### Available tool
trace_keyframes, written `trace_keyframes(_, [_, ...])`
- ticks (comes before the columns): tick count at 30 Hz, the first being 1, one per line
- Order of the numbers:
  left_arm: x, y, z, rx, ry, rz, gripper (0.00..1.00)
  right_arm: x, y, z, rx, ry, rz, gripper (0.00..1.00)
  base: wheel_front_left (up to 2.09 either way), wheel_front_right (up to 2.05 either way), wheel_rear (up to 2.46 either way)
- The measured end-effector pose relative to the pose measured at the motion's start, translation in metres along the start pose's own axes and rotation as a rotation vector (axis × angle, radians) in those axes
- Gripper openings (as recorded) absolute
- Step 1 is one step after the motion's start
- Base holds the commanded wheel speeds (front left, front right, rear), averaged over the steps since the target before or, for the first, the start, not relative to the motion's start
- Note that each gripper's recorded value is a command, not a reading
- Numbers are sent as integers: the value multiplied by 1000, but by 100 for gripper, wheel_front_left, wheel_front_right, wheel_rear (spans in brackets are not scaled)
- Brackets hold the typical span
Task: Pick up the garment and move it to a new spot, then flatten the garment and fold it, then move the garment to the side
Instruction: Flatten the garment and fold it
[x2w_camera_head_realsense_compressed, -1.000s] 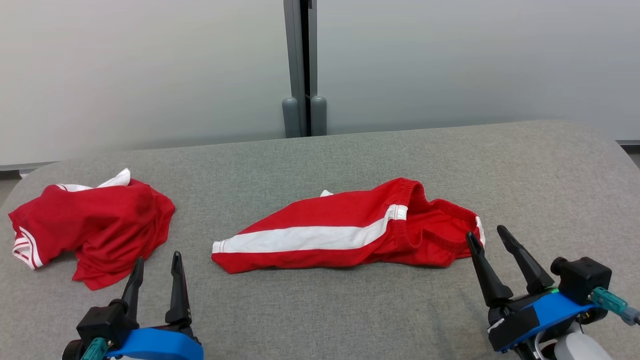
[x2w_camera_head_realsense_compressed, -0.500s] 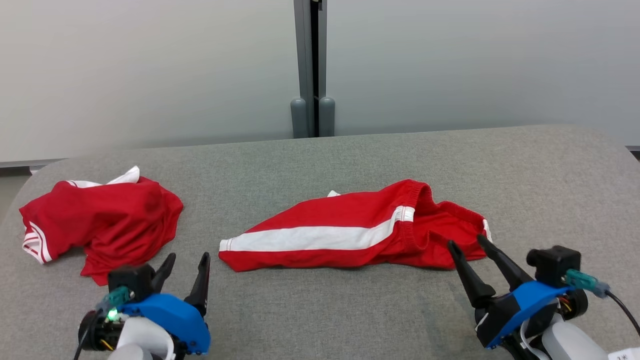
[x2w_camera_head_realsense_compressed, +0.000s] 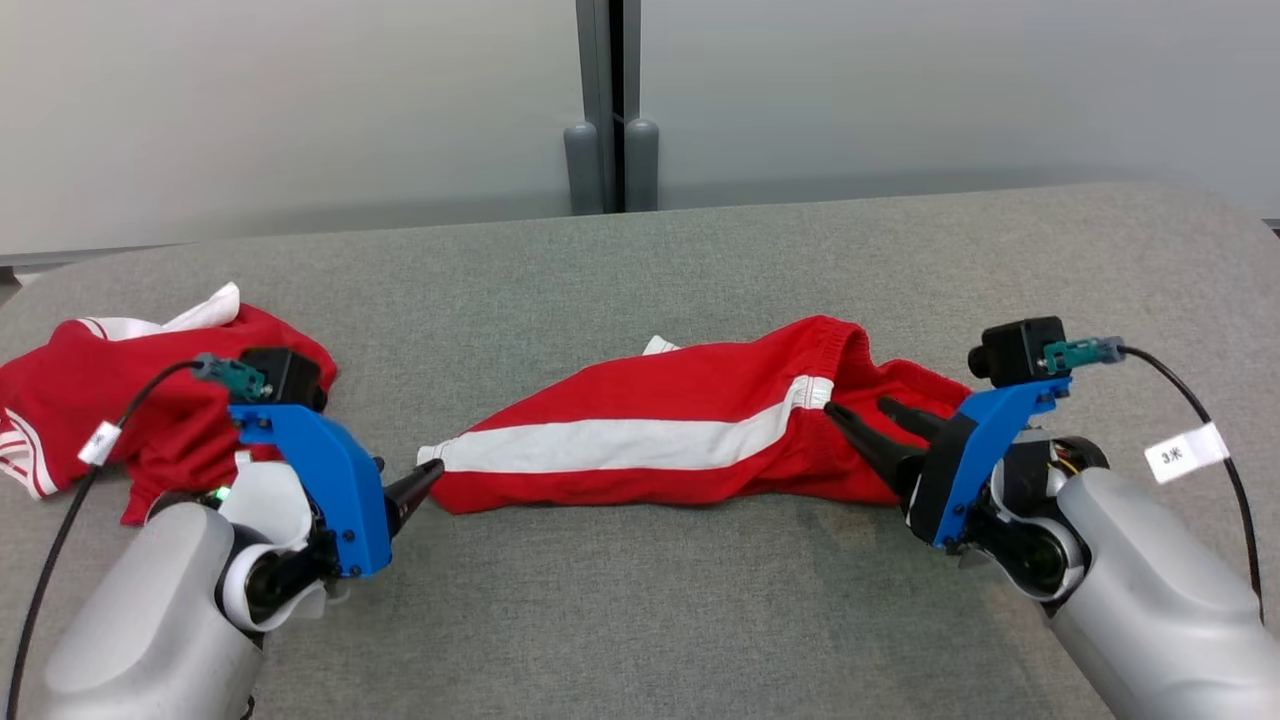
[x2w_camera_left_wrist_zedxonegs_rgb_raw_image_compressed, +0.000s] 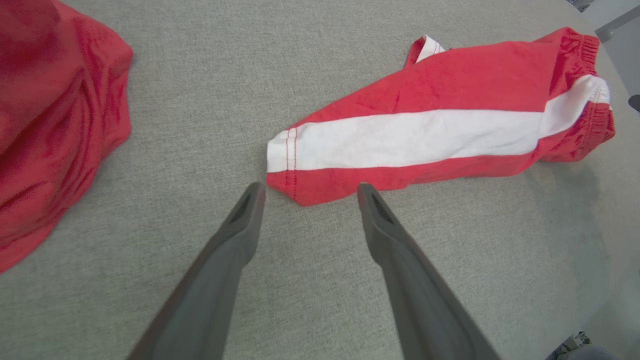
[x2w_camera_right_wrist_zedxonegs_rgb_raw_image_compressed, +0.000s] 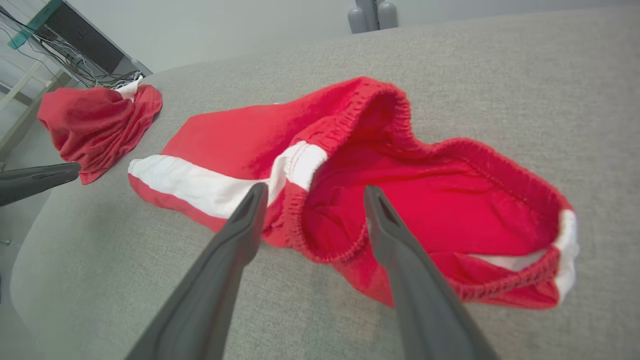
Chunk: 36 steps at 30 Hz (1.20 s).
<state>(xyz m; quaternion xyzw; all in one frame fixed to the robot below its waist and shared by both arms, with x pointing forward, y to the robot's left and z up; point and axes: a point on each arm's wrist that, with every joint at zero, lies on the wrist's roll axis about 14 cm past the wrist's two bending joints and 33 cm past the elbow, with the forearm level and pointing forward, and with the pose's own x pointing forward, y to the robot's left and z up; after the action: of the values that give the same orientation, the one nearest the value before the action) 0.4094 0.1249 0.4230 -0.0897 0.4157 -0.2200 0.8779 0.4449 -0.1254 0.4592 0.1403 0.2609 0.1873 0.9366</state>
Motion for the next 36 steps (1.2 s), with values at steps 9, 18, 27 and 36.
trace_keyframes(9, [22, 3, -1, -53, 115, -28, 100, 21, 0, -4, 64, 119, 25, 100, 0, 0, 0])
trace_keyframes(18, [39, 0, -7, -86, 164, -55, 100, 36, 7, -14, 93, 170, 58, 100, 0, 0, 0])
trace_keyframes(27, [53, 22, -3, -127, 179, -9, 100, 46, 9, -22, 103, 198, 80, 86, 0, 0, 0])
trace_keyframes(36, [55, 13, -9, -145, 222, -46, 0, 46, 18, -16, 107, 163, 114, 0, 0, 0, 0])
